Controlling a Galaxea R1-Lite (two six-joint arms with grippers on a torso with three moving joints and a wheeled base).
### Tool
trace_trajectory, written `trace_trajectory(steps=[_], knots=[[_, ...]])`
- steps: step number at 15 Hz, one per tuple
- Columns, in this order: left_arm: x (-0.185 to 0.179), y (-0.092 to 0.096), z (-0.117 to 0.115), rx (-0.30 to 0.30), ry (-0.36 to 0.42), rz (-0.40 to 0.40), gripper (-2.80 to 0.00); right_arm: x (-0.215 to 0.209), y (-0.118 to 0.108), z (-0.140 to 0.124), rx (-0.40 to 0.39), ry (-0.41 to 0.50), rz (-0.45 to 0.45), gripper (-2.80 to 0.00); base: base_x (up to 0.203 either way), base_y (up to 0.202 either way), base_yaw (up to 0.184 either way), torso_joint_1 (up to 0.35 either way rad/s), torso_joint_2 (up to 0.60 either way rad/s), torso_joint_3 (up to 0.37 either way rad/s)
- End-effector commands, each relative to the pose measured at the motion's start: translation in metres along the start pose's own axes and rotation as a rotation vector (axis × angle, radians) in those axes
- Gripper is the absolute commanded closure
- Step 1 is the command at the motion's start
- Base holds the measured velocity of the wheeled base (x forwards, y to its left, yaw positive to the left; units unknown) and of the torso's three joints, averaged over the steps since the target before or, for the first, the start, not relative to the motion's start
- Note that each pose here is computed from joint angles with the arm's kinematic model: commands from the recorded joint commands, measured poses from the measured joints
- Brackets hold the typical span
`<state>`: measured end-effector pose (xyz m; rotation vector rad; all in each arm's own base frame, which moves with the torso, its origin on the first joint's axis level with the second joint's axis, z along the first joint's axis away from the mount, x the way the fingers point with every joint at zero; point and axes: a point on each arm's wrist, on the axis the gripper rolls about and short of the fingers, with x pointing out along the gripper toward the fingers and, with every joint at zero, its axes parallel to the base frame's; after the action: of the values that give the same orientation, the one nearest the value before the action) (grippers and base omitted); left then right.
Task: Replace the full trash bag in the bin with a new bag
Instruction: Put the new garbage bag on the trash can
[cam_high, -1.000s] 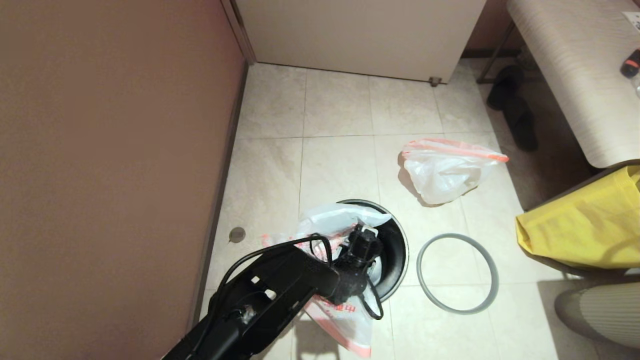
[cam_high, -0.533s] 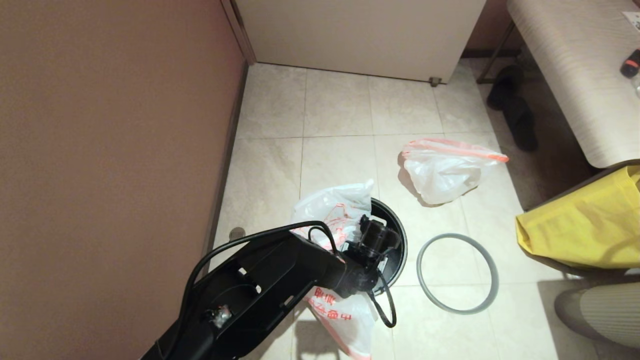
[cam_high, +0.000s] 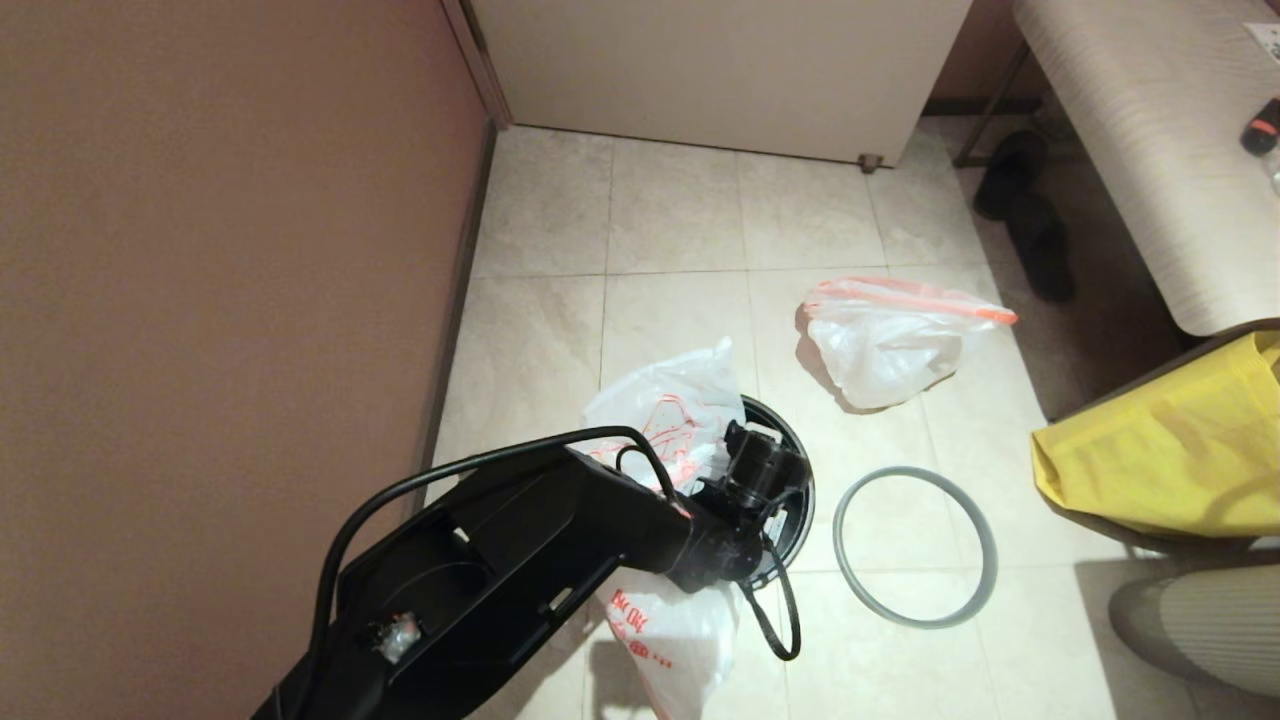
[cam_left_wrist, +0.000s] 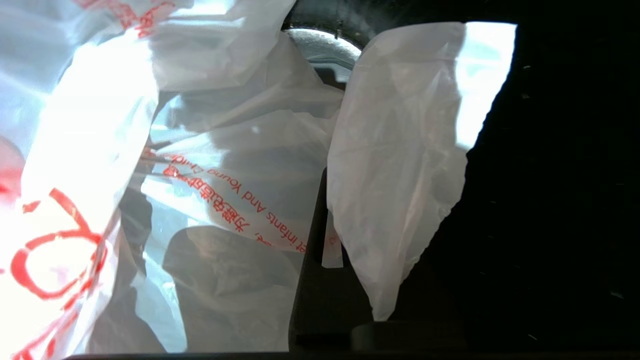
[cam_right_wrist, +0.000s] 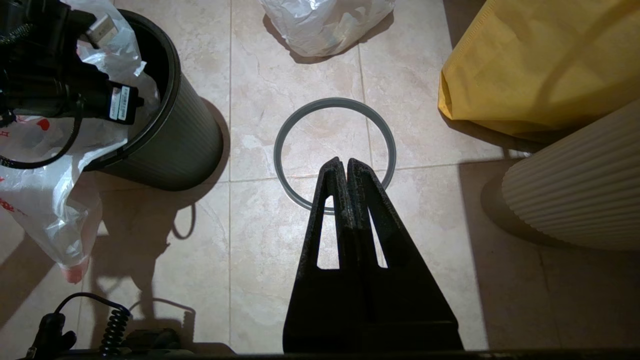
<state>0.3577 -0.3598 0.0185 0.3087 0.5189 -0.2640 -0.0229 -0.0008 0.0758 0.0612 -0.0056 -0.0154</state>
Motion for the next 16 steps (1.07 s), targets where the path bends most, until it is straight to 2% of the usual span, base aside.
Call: trace_trajectory(steps=[1,3,5,6,7,10,11,12,14,15,16], knots=[[-0.011,0.007,0.016,-0.043,-0.032,-0.005,0.0,0.0,0.0,0.0,0.0,0.001,0.0,0.0,0.0,0.0,0.0,0.0,0.0,0.0],[-0.013,0.009,0.018,-0.037,-0.007,-0.009,0.0,0.0,0.0,0.0,0.0,0.001,0.0,0.0,0.0,0.0,0.0,0.0,0.0,0.0],[-0.016,0.01,0.023,-0.092,0.023,-0.021,0.0,0.0,0.0,0.0,0.0,0.001,0.0,0.0,0.0,0.0,0.0,0.0,0.0,0.0],[-0.021,0.011,0.026,-0.103,0.058,-0.038,0.0,0.0,0.0,0.0,0.0,0.001,0.0,0.0,0.0,0.0,0.0,0.0,0.0,0.0],[-0.028,0.012,0.027,-0.1,0.126,-0.063,0.0,0.0,0.0,0.0,0.0,0.001,0.0,0.0,0.0,0.0,0.0,0.0,0.0,0.0],[-0.042,0.014,0.04,-0.18,0.254,-0.164,0.0,0.0,0.0,0.0,0.0,0.001,0.0,0.0,0.0,0.0,0.0,0.0,0.0,0.0],[-0.04,0.013,0.042,-0.205,0.237,-0.189,0.0,0.0,0.0,0.0,0.0,0.001,0.0,0.0,0.0,0.0,0.0,0.0,0.0,0.0],[-0.032,0.01,0.044,-0.237,0.181,-0.208,0.0,0.0,0.0,0.0,0.0,0.001,0.0,0.0,0.0,0.0,0.0,0.0,0.0,0.0],[-0.007,0.013,0.03,-0.255,0.171,-0.188,0.0,0.0,0.0,0.0,0.0,0.001,0.0,0.0,0.0,0.0,0.0,0.0,0.0,0.0],[0.009,0.015,0.02,-0.257,0.156,-0.172,0.0,0.0,0.0,0.0,0.0,0.001,0.001,0.0,0.0,0.0,0.0,0.0,0.0,0.0],[0.029,0.02,0.006,-0.227,0.146,-0.132,0.0,0.0,0.0,0.0,0.0,0.001,0.0,0.0,0.0,0.0,0.0,0.0,0.0,0.0]])
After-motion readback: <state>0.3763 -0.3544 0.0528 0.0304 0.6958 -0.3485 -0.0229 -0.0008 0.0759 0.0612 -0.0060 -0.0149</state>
